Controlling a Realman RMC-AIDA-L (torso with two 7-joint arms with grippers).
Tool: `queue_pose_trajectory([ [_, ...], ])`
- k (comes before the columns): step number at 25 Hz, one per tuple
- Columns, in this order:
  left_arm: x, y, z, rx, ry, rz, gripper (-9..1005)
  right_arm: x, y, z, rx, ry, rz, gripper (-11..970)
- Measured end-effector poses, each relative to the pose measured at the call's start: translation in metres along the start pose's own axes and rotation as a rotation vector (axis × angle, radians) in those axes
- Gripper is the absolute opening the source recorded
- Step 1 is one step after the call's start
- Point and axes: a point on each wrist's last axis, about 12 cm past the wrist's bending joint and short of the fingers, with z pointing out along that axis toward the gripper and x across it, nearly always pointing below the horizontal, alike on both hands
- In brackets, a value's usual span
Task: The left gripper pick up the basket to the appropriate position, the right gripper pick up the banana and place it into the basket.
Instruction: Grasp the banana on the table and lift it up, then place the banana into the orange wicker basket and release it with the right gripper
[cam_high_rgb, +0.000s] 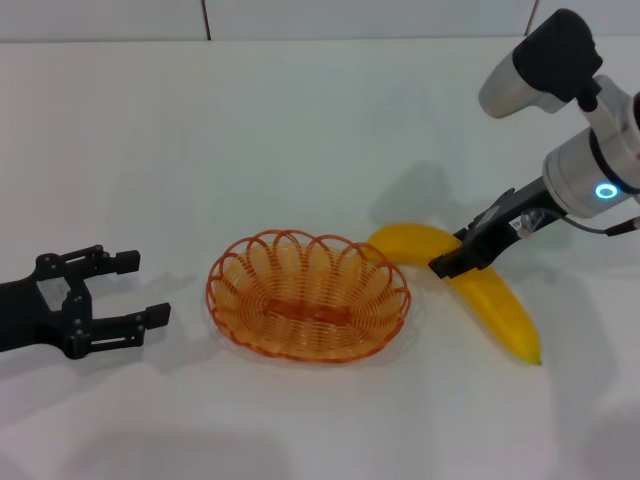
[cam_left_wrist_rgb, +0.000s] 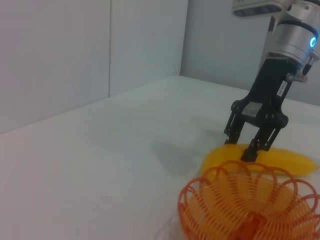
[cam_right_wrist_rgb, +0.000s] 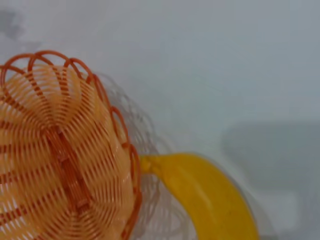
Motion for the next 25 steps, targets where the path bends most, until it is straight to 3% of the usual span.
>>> queue_pose_trajectory([
  [17,0.001,0.0,-0.001,0.0,0.004,-0.001,830,-0.018,-0.02,-0.031,0.079,-0.147,0.033,534],
  [21,0.002,-0.001,-0.001,0.0,0.007,-0.004,830,-0.029,-0.013,-0.053,0.103,-0.207,-0.019,541],
  [25,0.003,-0.001,-0.002,-0.001,0.01,-0.006,830,-0.039,0.007,-0.075,0.049,-0.286,-0.099,548],
])
